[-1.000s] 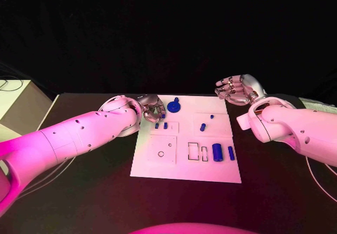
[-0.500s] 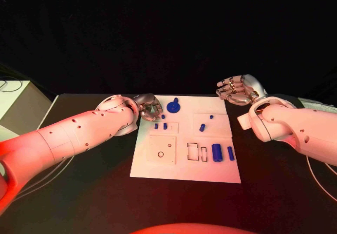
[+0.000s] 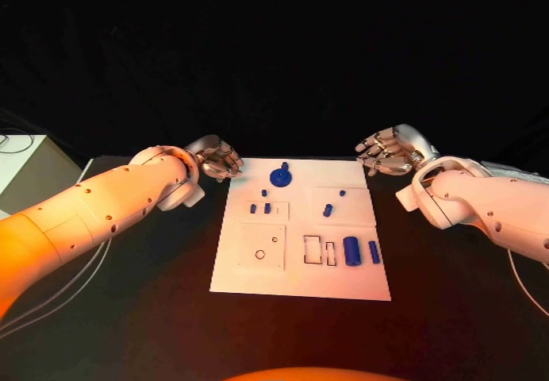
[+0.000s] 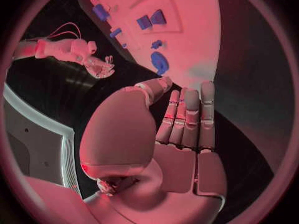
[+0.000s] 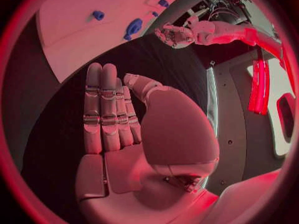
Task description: Assemble the parts on the task board
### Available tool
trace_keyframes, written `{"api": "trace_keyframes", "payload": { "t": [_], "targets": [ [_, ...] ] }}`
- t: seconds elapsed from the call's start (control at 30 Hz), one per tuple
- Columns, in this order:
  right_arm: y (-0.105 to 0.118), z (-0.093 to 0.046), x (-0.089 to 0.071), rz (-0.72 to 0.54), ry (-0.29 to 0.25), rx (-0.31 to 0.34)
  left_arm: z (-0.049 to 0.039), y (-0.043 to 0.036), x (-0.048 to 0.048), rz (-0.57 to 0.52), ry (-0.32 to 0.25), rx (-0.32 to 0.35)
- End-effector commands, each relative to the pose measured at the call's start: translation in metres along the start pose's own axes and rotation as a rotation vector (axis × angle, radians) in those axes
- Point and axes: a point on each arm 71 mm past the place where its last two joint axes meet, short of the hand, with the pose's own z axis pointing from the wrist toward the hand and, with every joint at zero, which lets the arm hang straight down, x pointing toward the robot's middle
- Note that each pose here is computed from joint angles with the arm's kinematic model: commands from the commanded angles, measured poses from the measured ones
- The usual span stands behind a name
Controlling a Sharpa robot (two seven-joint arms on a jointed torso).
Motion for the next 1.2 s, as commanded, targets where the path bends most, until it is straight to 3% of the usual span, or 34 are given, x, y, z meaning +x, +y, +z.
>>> {"api": "trace_keyframes", "payload": {
  "t": [0.03,0.17,0.27,0.5,0.83,1.2],
  "targets": [
    [0.002,0.001,0.010,-0.183,0.139,-0.059,-0.0059,0.0006,-0.0094,-0.317,-0.036,0.054],
    [0.002,0.002,0.015,-0.317,0.181,-0.055,-0.0177,0.0091,-0.0102,-0.579,-0.001,0.085],
    [0.003,0.003,0.020,-0.420,0.199,-0.046,-0.0287,0.0118,-0.0042,-0.722,0.031,0.129],
    [0.006,0.005,0.033,-0.604,0.232,-0.036,-0.0564,0.0111,0.0112,-0.901,0.085,0.224],
    [0.009,0.002,0.058,-0.697,0.299,-0.036,-0.0784,0.0032,0.0198,-0.979,0.108,0.286],
    [0.013,-0.003,0.079,-0.730,0.339,-0.048,-0.0835,-0.0032,0.0219,-0.982,0.122,0.309]
  ]
}}
